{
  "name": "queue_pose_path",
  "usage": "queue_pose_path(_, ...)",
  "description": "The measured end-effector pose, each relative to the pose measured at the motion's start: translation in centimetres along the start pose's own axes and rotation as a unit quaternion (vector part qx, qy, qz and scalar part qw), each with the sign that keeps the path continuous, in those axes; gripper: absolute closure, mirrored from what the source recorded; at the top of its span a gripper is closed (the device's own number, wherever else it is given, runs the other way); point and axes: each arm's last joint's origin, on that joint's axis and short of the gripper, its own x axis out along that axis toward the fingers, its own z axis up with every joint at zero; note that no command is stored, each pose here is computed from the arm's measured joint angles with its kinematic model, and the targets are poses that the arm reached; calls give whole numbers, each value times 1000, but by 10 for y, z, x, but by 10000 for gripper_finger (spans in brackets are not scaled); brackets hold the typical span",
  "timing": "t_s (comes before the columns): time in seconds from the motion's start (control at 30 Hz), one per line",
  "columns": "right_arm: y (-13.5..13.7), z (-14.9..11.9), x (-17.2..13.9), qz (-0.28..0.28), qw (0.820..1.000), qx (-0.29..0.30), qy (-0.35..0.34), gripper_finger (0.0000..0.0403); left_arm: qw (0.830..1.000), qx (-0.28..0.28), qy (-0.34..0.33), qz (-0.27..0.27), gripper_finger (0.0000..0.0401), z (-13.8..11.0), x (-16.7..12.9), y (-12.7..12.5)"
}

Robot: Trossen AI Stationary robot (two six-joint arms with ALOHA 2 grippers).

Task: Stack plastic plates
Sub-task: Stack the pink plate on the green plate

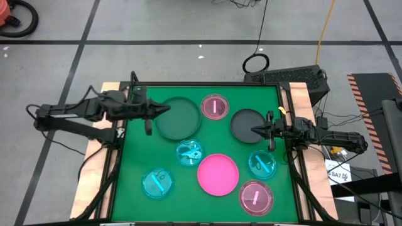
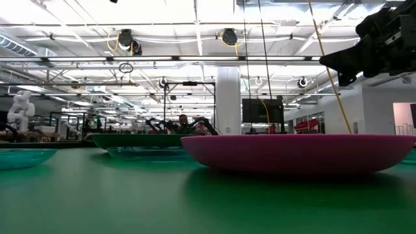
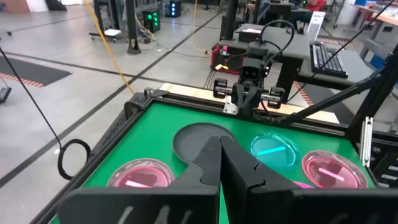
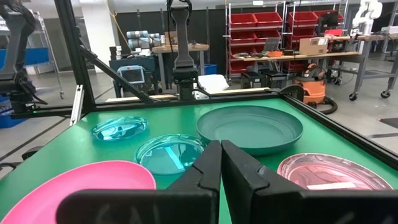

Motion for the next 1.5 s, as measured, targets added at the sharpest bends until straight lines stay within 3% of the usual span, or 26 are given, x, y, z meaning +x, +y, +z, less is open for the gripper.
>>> queue_pose_path(0.37,0,0,0,0,1000,2,-1,394,1000,1,7,1,400,22,30,-8)
queue_pose_path(0.7,0,6,0,-13,999,4,-30,394,1000,2,13,8,400,23,51,-9)
queue_pose_path(0.83,0,9,-1,-13,997,66,-42,394,999,-29,8,29,400,25,54,1)
queue_pose_path(0.93,-3,8,0,-48,996,71,-33,394,997,-61,9,46,400,24,56,9)
queue_pose_path(1.07,-1,36,-2,-47,995,76,-41,396,994,-84,11,62,400,24,56,16)
queue_pose_path(1.5,5,154,25,-80,977,111,161,402,993,-83,38,80,400,19,56,25)
